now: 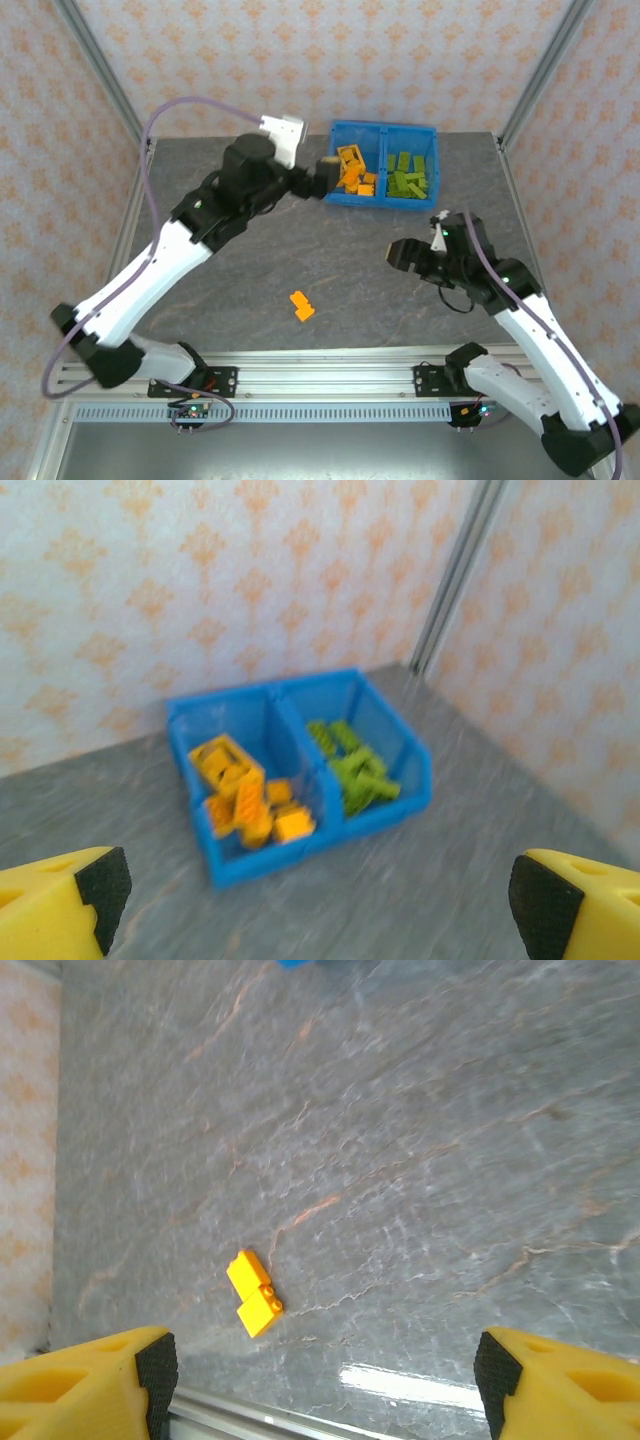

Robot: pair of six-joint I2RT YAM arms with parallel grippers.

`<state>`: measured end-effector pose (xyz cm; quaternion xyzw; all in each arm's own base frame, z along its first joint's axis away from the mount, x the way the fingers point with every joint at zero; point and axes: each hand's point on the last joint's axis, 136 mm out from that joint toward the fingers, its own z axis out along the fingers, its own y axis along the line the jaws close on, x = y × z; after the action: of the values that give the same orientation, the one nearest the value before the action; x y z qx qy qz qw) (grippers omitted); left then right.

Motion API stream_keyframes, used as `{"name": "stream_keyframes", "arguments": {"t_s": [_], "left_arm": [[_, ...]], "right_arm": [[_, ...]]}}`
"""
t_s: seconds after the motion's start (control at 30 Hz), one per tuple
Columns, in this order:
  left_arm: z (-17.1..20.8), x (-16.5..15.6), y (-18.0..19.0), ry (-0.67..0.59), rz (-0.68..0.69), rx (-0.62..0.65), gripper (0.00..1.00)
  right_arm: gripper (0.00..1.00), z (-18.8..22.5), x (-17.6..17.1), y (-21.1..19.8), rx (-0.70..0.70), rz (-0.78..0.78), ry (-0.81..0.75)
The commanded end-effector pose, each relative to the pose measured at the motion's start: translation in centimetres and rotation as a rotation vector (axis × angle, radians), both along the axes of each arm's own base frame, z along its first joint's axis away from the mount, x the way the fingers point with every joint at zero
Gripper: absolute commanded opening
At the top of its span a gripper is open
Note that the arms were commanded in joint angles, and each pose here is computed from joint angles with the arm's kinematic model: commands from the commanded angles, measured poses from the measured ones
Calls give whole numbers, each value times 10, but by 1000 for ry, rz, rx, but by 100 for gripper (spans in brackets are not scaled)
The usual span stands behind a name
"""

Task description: Sort the legos into containers by color

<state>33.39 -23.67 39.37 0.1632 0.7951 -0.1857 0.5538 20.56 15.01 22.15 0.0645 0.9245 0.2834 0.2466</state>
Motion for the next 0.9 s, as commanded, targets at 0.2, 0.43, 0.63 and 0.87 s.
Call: {"name": "stream_keyframes", "arguments": {"t_s": [0.2, 0.43, 0.63, 0.87], "left_arm": [[-81, -125, 84, -9, -227, 406, 100], [-135, -207, 110, -96, -551, 598, 100], [-161, -227, 119, -79, -611, 630, 100], [-177, -224, 121, -66, -624, 682, 100]], "right_arm": [[80, -48, -17, 110, -226, 391, 70], [80, -106, -23, 180, -405, 587, 93], [80, -143, -16, 208, -501, 670, 121], [74, -181, -15, 223, -518, 687, 174]]}}
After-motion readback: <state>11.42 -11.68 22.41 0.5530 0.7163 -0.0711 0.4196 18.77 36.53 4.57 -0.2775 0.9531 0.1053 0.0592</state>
